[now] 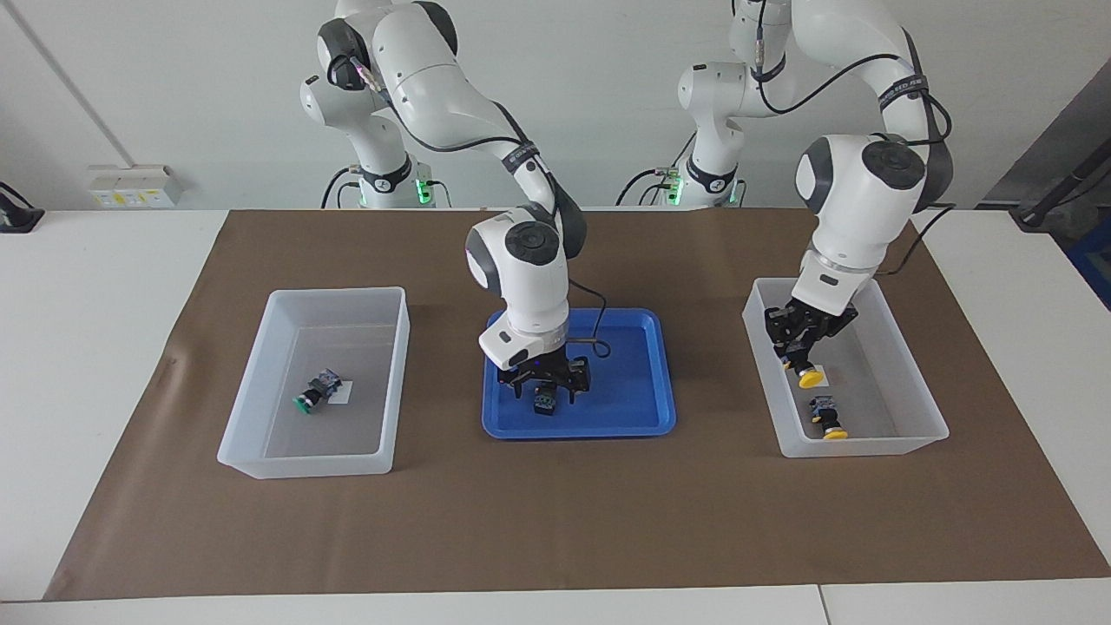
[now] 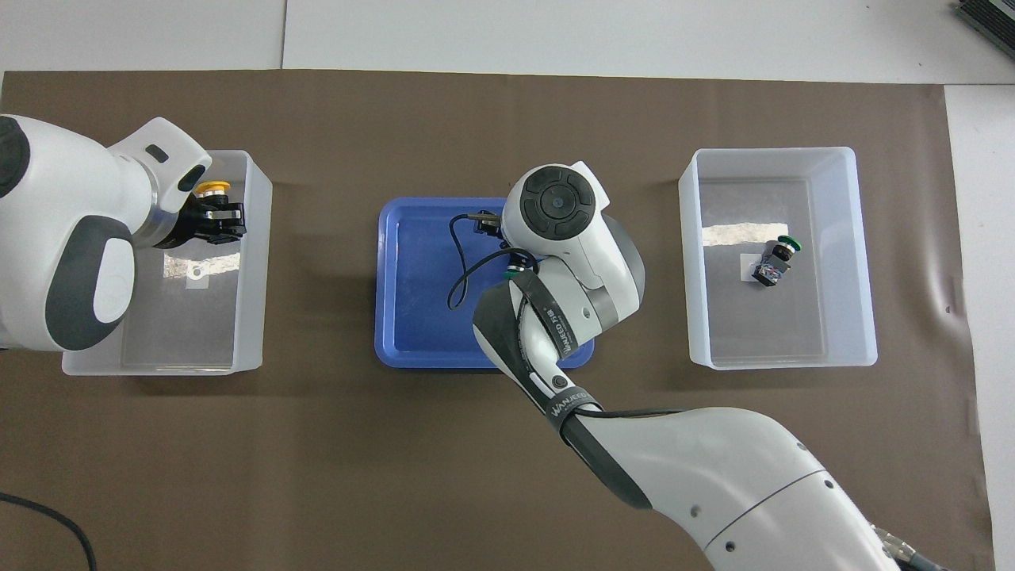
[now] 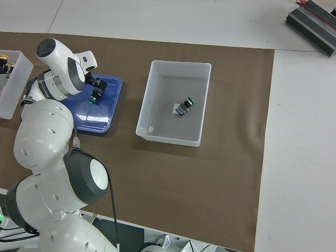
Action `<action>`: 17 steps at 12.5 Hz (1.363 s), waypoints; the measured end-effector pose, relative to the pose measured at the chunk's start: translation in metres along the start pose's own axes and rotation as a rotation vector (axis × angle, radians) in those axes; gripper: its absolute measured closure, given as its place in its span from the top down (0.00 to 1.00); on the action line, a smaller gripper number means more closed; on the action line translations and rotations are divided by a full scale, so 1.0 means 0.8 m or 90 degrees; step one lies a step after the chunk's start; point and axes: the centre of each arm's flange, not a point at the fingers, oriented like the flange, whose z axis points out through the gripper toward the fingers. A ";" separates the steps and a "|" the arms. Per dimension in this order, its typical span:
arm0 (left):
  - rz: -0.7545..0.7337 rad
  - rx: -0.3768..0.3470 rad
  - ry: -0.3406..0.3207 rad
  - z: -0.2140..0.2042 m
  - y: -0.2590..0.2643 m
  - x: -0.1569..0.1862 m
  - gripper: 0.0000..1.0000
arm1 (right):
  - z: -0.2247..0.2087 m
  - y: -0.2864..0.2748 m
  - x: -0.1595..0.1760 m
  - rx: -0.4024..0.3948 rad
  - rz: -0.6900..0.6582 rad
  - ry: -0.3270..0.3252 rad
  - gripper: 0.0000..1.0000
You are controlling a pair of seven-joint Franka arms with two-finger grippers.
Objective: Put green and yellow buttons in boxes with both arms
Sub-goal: 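Carry the yellow button to its box while the right gripper grasps green, then release the yellow button in the box while the right gripper lifts green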
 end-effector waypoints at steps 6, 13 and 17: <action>0.060 0.014 0.041 0.024 -0.112 0.021 0.41 | 0.022 -0.001 -0.016 -0.007 -0.023 -0.007 0.89; 0.073 0.014 0.004 0.098 -0.137 0.023 0.41 | 0.022 -0.007 -0.025 -0.014 -0.030 -0.017 0.41; 0.076 0.013 0.009 0.135 -0.134 0.027 0.41 | -0.069 0.026 0.010 -0.014 0.015 -0.010 0.41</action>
